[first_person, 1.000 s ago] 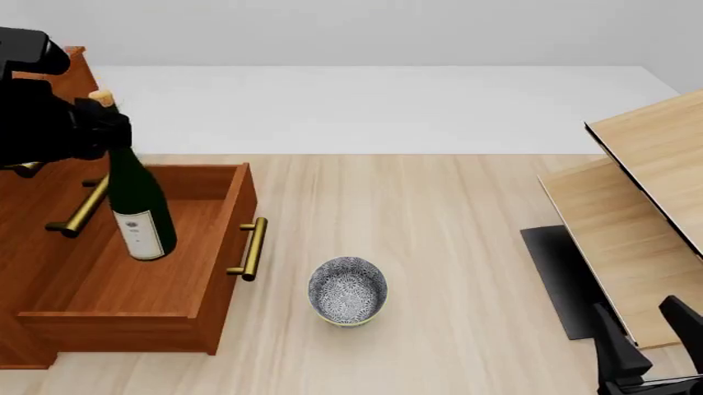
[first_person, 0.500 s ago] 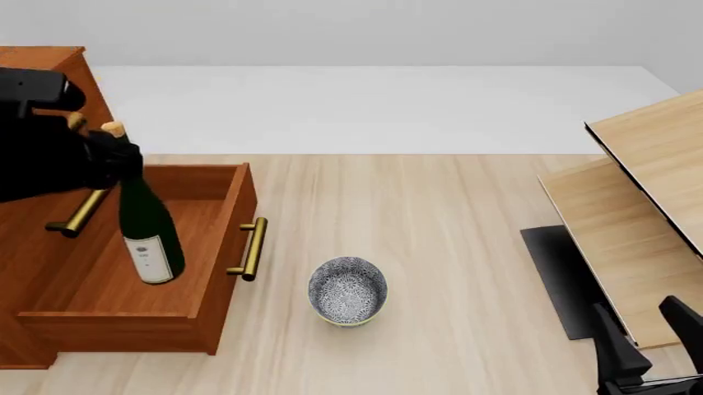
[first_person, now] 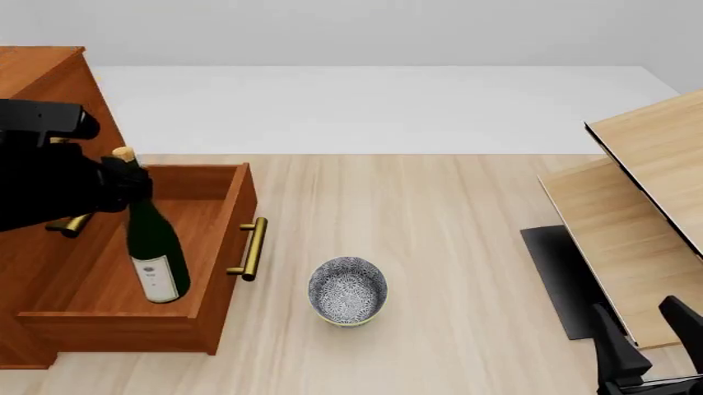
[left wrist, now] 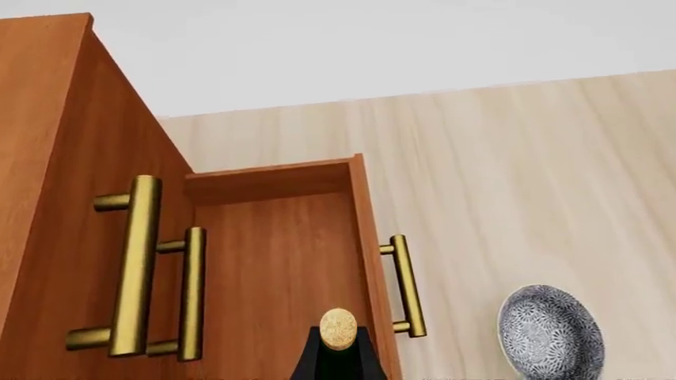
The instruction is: Put the wine bottle in the bottom drawer of the cabinet.
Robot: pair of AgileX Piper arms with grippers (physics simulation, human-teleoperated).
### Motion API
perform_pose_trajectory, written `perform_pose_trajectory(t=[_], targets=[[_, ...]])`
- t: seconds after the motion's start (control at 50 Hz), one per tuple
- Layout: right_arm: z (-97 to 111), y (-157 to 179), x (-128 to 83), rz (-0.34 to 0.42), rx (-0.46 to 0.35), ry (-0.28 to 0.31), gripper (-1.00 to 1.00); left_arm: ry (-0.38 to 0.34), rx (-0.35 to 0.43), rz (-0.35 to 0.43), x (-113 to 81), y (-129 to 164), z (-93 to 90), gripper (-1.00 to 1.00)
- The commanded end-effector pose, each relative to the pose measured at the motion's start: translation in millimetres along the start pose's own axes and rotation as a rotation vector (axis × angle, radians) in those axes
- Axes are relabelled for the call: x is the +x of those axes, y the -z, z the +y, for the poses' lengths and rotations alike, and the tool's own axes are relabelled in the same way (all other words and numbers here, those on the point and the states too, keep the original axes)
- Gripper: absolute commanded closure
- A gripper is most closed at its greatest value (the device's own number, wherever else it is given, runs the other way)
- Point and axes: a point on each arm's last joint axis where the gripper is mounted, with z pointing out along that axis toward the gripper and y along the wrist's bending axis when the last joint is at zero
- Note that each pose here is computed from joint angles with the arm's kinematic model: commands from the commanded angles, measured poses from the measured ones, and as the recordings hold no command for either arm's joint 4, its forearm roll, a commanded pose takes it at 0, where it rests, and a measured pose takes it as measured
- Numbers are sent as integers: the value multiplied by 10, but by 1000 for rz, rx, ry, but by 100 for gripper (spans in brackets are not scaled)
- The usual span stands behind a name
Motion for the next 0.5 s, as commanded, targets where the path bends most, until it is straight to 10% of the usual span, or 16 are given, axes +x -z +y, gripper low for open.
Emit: perform_pose_trajectory(t=[0.02, 0.5], targets=[[-3, -3, 0, 1, 5, -3, -100, -40, 13, 18, 24, -55, -37, 100], [-2, 1, 0, 0, 3, -3, -100, -4, 35, 55, 190, -87, -96, 100]])
